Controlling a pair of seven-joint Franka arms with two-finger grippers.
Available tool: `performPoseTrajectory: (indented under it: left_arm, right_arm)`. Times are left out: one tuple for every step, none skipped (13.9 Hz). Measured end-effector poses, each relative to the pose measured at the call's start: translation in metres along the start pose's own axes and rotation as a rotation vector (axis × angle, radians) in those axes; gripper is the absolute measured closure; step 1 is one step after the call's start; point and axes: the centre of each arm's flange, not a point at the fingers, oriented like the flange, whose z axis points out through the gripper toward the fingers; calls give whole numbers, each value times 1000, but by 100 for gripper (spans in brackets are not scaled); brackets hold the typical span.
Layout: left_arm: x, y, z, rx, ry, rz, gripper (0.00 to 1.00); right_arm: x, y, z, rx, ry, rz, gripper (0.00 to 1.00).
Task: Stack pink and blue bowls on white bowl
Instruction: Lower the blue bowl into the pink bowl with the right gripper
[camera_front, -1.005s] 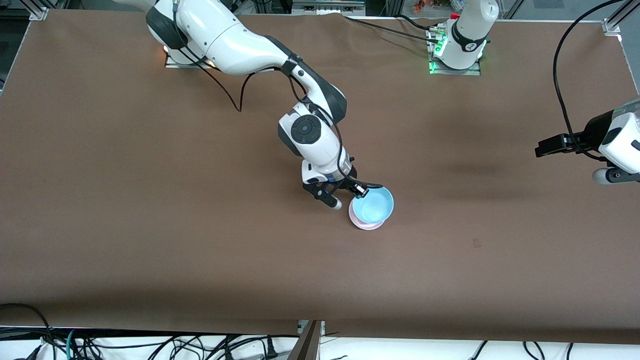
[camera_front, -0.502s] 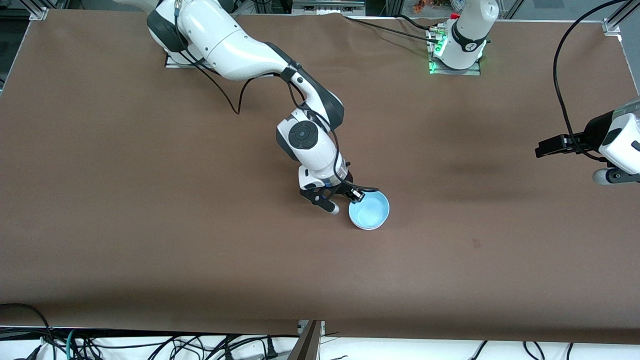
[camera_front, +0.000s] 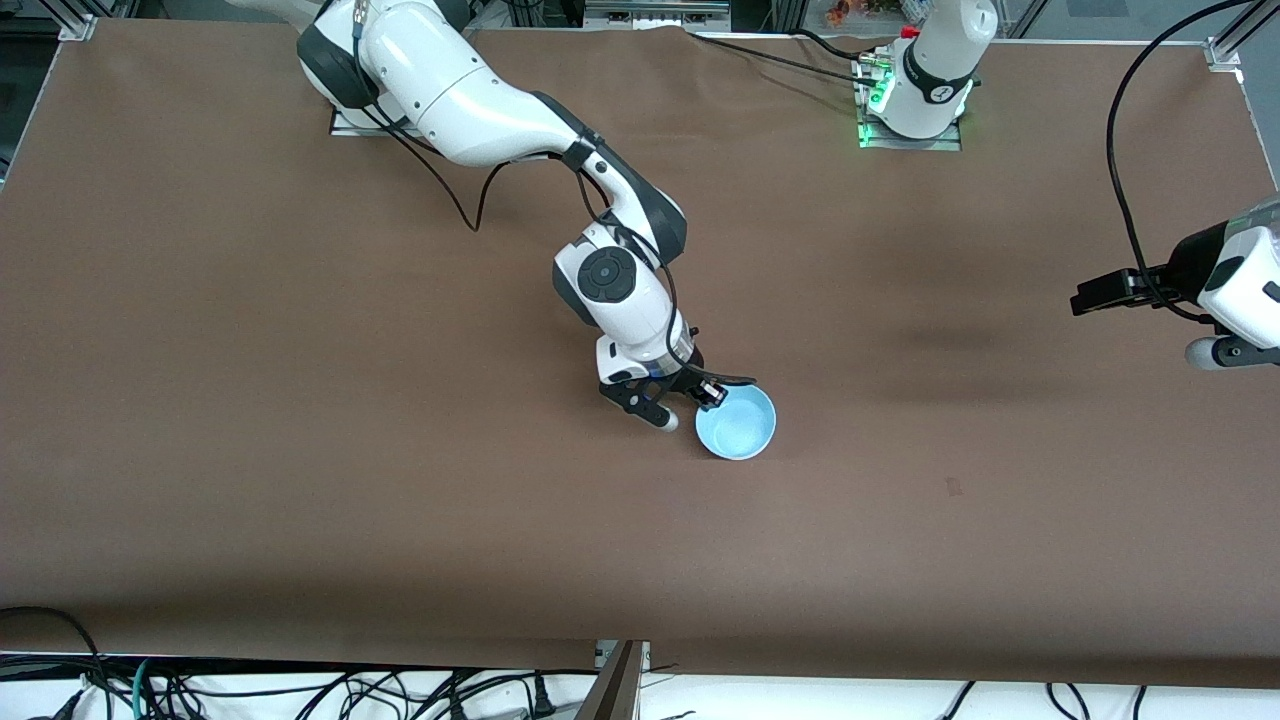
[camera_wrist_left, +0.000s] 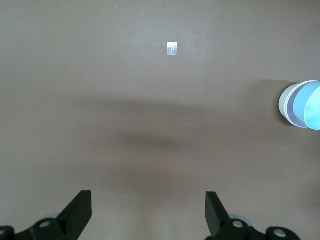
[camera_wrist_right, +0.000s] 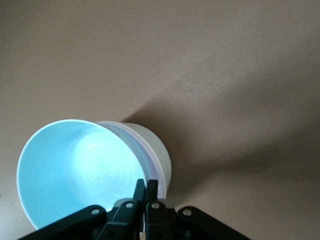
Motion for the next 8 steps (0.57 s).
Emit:
performPoseTrajectory:
  left_arm:
    - [0,0,0,0,0,0,0]
    - [0,0,0,0,0,0,0]
    - [0,0,0,0,0,0,0]
    - [0,0,0,0,0,0,0]
    - [0,0,0,0,0,0,0]
    - [0,0,0,0,0,0,0]
    - [0,0,0,0,0,0,0]
    - [0,0,0,0,0,0,0]
  right_arm:
    - [-1,2,1,-18,-1,-8,98]
    - [-1,3,3,-32,-3,-12,98]
    - [-1,4,3,-41,-5,-14,98]
    - [-1,5,4,-46,-6,-15,98]
    - [-1,5,3,-47,-5,-16,98]
    - [-1,5,3,-48,-5,-18,98]
    - [-3,4,4,-49,-4,-25,98]
    - [-5,4,4,-52,3,-36,98]
